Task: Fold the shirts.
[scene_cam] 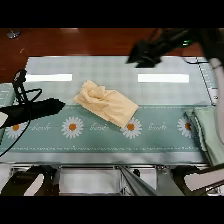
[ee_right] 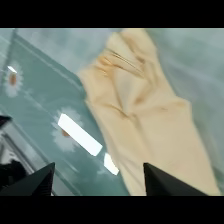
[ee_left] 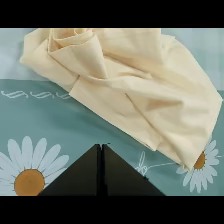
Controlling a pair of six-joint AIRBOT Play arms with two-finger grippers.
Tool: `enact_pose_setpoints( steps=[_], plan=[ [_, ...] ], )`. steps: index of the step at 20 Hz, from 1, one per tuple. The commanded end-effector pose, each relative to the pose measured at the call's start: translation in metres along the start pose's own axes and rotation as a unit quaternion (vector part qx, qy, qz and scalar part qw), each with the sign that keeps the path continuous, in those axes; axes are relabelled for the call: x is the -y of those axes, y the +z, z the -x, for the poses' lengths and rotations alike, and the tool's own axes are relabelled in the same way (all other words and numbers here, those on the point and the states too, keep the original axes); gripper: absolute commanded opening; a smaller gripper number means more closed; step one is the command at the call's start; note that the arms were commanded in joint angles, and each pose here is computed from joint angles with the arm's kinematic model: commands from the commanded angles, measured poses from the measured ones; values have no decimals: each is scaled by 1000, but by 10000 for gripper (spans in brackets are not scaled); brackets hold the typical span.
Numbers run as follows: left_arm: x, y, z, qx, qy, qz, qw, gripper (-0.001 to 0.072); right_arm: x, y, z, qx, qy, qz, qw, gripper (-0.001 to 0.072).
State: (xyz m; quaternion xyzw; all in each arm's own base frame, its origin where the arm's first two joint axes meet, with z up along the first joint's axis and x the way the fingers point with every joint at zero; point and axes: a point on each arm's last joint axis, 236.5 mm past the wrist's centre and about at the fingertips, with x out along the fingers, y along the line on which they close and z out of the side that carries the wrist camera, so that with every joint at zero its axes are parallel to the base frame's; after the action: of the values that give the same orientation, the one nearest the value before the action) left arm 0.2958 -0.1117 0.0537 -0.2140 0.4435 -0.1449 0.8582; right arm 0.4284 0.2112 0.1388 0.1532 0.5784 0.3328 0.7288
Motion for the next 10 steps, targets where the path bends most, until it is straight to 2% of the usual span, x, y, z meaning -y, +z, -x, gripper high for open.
enact_pose_setpoints(
  steps=[1, 3, 4, 6, 8, 10],
  plan=[
    [-3, 3, 1, 5, 3, 3, 1000, 22, 99, -60, 92, 55, -223, -58, 972, 629],
    [-3, 1, -1, 3, 1, 7, 1000, 22, 119, -95, 74, 141, -223, -131, 956, 629],
    [-2, 0, -1, 0, -1, 9, 1000, 22, 125, -113, 49, 184, -195, -185, 945, 629],
    [0, 0, -2, 0, -5, 12, 1000, 22, 119, -143, -13, 224, -89, -292, 926, 627],
    [3, 0, -3, -1, -9, 9, 1000, 22, 107, -173, -70, 191, -30, -336, 922, 625],
    [5, -5, -8, -11, -11, 7, 1000, 22, 98, -192, -110, 133, -24, -336, 932, 625]
  ],
)
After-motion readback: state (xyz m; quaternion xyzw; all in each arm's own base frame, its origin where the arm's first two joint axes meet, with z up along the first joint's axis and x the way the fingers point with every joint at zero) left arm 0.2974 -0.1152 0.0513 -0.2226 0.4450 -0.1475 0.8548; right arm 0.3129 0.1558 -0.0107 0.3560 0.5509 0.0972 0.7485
